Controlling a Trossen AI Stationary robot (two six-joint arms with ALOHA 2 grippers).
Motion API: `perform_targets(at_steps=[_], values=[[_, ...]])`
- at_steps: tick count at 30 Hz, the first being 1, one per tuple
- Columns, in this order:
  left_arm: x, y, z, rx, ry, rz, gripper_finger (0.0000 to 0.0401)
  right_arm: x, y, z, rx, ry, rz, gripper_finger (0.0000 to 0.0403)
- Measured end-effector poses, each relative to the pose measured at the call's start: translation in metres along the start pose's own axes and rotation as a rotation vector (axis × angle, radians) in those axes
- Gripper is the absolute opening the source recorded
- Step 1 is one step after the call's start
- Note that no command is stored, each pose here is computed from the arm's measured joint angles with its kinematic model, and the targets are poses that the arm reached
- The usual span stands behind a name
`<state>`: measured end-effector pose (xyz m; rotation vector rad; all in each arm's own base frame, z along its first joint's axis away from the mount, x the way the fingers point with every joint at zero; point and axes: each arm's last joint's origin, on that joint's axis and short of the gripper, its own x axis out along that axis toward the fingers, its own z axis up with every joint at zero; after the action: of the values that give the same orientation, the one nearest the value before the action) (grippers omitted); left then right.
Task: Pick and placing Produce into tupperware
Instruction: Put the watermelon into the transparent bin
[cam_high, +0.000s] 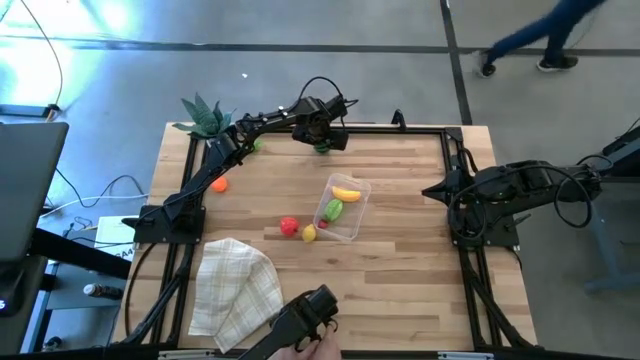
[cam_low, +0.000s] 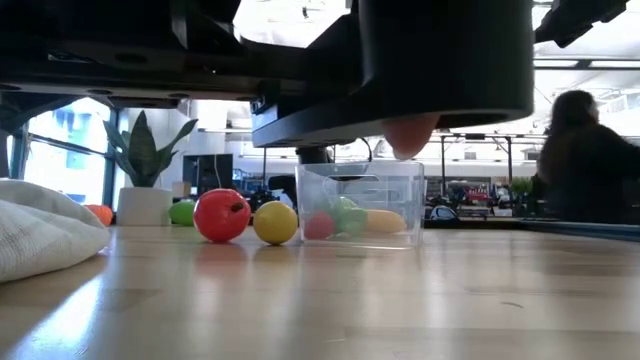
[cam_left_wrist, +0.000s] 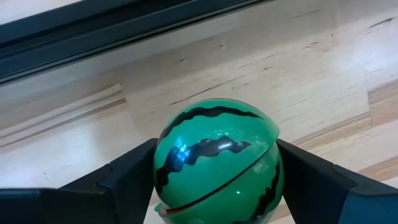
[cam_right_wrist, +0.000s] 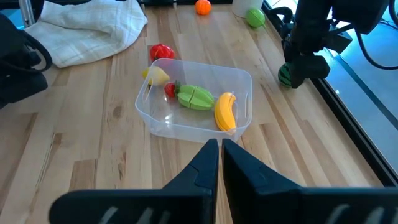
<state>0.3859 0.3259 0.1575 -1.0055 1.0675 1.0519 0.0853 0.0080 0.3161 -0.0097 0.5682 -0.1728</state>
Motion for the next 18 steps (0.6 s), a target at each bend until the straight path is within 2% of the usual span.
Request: perform_targets(at_steps=[6, 18], values=[[0.0000, 0.0002, 0.0002, 0.000, -0.006, 0.007, 0.0298, 0.0000, 0.0000, 0.0000, 0.000, 0.000, 0.000, 0.0011], [0.0000, -0.0002, -0.0006, 0.002, -0.011, 0.020, 0.0285, 0.0000, 0.0000, 0.0000, 0.000, 0.000, 0.000, 0.0011]])
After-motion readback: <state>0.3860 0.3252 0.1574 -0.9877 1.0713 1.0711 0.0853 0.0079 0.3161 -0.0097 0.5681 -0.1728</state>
